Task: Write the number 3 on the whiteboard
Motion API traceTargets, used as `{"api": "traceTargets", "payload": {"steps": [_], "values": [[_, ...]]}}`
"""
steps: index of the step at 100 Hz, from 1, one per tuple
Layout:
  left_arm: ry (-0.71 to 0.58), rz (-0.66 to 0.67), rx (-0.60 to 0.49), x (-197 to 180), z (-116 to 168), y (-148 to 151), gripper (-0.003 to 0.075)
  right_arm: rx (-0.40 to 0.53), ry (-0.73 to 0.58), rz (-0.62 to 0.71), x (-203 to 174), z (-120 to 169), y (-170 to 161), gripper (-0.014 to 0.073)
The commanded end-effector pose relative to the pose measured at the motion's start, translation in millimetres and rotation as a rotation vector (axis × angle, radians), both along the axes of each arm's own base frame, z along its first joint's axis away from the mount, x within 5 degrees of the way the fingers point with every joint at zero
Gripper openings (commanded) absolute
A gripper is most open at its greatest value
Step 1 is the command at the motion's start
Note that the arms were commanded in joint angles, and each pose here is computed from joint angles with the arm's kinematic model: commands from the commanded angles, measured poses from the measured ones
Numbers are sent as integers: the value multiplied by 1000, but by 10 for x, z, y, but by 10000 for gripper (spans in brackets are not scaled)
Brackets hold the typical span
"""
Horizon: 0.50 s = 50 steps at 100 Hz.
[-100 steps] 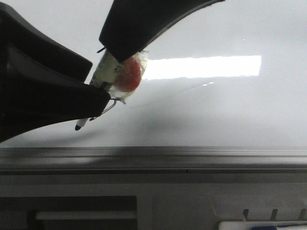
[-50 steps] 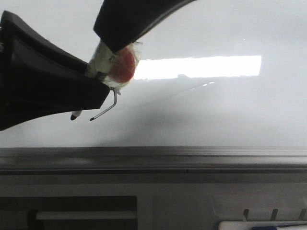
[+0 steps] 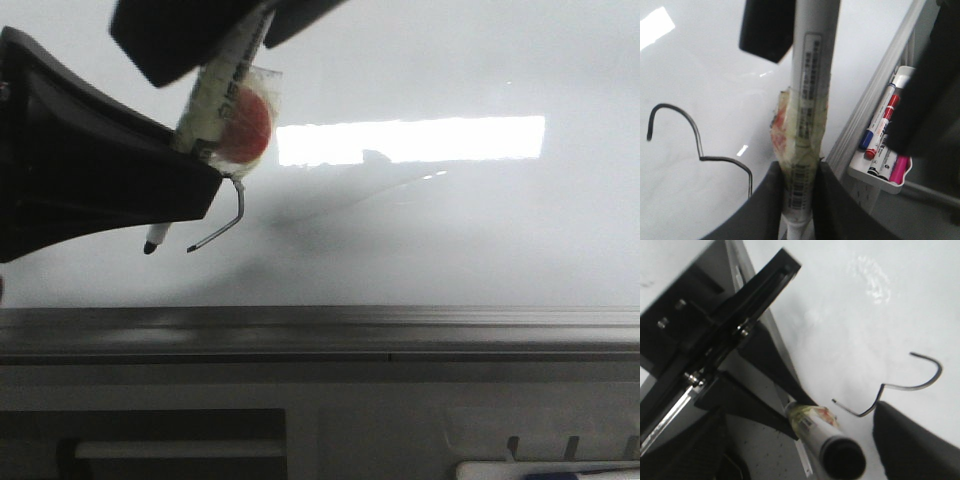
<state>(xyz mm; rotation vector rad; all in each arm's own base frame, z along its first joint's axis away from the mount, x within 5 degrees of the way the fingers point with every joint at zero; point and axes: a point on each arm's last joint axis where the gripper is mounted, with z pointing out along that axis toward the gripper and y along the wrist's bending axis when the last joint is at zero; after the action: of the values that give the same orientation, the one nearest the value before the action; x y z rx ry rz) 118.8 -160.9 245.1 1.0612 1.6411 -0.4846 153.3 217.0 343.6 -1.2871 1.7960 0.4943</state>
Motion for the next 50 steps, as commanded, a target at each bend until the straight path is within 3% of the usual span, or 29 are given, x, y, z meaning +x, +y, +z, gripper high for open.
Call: {"api": "traceTargets", "payload": {"steps": [1,16,37,50], "values": [[86,101,-176,57,149,-8,-21,161,-124,-57,55,305,-68,643],[349,301,-374,111,123,51,-21,239,-193,-106,93,450,-175,596],[432,477,-535,223,126,166,-21,251,-199,-106,59,495,-219,554],[466,544,-527,306,85,265,-21,234,-183,-101,51,476,-220,555]]}}
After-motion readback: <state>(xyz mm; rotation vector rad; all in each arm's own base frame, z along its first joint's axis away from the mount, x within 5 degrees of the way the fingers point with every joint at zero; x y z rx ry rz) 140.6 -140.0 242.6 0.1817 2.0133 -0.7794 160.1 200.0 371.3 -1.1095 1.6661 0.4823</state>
